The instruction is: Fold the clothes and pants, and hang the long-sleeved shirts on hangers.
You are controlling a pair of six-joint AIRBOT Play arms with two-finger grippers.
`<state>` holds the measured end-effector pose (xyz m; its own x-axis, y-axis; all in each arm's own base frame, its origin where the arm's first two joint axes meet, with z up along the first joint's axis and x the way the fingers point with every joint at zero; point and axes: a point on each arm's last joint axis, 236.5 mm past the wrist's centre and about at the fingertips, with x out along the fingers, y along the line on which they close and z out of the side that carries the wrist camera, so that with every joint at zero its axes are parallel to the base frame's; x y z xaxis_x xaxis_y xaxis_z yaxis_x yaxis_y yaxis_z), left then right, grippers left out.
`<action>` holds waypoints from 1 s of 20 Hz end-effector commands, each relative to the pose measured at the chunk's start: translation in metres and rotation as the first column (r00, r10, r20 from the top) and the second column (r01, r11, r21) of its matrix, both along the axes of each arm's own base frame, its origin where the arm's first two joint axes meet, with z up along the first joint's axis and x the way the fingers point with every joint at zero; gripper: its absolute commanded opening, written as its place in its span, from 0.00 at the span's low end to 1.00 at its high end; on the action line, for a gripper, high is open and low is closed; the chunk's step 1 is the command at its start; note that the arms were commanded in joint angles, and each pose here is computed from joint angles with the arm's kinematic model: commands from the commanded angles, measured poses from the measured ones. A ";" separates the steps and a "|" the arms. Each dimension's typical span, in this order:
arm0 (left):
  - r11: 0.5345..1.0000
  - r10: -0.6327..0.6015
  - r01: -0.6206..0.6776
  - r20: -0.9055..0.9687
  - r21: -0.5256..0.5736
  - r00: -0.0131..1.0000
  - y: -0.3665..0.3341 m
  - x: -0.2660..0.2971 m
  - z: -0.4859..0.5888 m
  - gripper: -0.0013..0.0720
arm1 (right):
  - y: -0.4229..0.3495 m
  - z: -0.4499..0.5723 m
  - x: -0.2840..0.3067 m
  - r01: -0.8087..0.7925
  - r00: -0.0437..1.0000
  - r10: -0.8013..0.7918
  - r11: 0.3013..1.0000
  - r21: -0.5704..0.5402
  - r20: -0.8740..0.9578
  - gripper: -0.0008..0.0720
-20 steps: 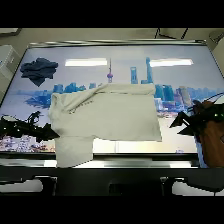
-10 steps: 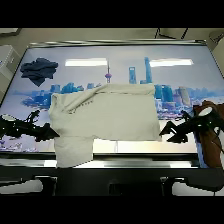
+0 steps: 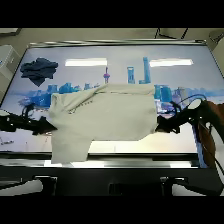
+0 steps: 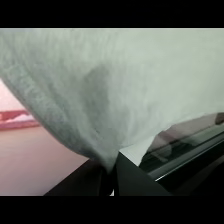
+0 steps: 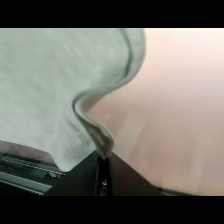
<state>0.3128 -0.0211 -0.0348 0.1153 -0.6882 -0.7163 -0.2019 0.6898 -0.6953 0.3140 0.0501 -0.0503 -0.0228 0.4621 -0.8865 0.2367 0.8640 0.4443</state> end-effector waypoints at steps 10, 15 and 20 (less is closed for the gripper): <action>0.897 -0.222 -0.422 0.960 0.133 -0.168 -0.050 -0.067 0.613 0.06 | -0.052 0.604 -0.074 0.490 -0.143 0.259 0.857 -0.159 0.955 0.06; 0.858 -0.187 -0.514 0.929 -0.005 -0.321 -0.065 -0.148 0.649 0.06 | -0.057 0.625 -0.151 0.566 -0.225 0.271 0.818 -0.101 0.936 0.06; 0.876 -0.101 -0.480 0.959 -0.040 -0.265 -0.064 -0.140 0.641 0.06 | -0.073 0.633 -0.153 0.611 -0.253 0.222 0.791 -0.022 0.942 0.06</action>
